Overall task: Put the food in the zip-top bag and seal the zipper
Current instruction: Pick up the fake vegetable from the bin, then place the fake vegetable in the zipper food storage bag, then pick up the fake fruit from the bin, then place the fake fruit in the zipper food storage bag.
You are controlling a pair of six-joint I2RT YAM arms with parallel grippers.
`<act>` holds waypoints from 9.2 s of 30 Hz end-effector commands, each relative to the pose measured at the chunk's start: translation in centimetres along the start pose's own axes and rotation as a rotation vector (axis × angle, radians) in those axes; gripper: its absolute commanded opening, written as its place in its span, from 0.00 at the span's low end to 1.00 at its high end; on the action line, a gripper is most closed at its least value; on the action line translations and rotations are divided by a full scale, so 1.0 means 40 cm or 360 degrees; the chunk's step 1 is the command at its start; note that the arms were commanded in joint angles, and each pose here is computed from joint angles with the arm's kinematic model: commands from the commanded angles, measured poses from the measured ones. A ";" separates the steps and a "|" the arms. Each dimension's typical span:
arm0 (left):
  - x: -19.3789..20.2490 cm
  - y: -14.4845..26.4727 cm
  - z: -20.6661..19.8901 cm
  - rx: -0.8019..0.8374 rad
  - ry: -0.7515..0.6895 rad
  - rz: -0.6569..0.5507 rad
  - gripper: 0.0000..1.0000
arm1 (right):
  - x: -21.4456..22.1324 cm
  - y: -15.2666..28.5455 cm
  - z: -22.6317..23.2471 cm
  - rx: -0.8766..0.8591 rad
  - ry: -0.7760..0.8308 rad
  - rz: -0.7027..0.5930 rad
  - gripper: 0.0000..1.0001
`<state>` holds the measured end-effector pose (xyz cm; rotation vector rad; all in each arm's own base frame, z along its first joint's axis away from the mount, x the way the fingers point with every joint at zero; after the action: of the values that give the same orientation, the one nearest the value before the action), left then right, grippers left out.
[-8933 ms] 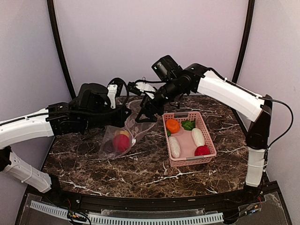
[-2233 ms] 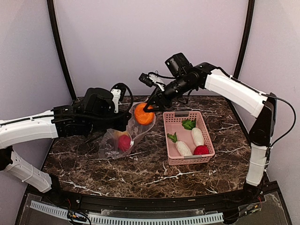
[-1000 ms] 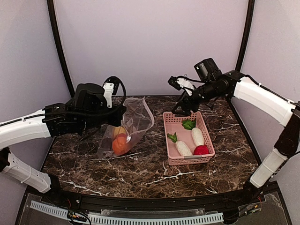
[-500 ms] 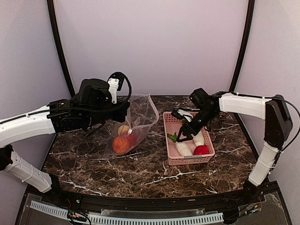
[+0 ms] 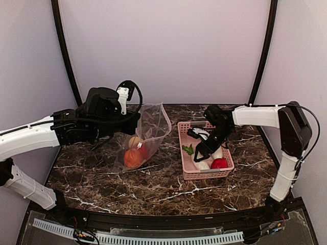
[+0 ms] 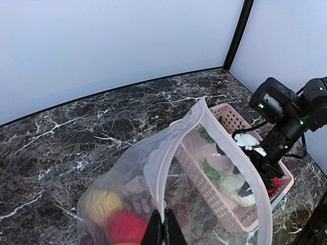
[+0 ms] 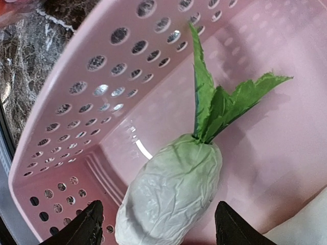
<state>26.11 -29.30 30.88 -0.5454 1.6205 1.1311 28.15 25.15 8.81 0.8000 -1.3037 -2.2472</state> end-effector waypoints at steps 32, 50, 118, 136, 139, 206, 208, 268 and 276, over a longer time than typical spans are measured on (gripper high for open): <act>0.011 0.004 0.003 0.0001 0.0024 0.0015 0.01 | -0.170 0.223 0.057 0.0101 0.0197 -0.0337 0.44; -0.001 -0.022 -0.027 0.0061 0.0086 0.0009 0.01 | -0.301 0.548 0.481 -0.0745 0.0771 -0.1055 0.44; -0.034 0.018 0.040 -0.0023 -0.0154 0.0172 0.01 | -0.225 0.542 0.181 -0.0162 0.0453 -0.1177 0.70; 0.031 -0.008 0.020 0.0057 -0.0042 0.0207 0.01 | -0.061 0.382 0.044 0.0125 0.0338 -0.0773 0.70; 0.034 0.000 0.026 0.0052 -0.0027 0.0191 0.01 | -0.023 0.357 0.035 0.0142 0.0368 -0.0669 0.69; 0.054 -0.007 0.082 0.0012 -0.0328 -0.0024 0.01 | 0.207 0.085 -0.065 0.0342 0.0606 0.0676 0.74; 0.057 -0.009 0.081 0.0012 -0.0331 -0.0018 0.01 | 0.212 0.078 -0.069 0.0346 0.0601 0.0690 0.75; 0.073 -0.044 0.146 -0.0184 -0.0379 0.0030 0.01 | -0.338 0.301 0.534 -0.0719 0.1054 -0.0505 0.46; 0.048 -0.017 0.155 -0.0171 -0.0305 -0.0038 0.01 | -0.411 0.243 0.527 -0.0411 0.1074 -0.0614 0.46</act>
<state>29.33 -24.55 27.62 -0.4525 1.3758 1.2522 25.26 42.51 29.91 1.4926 -0.4405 -2.0591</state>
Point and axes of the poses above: each gripper's point midway between its finger pads, its own y axis back along the fingers, its own z axis along the line the jaws close on, x = y × z, the point moved 2 cm from there along y, back along the fingers, and after that the axes turned 7 degrees about -y, right-handed, at the moved point
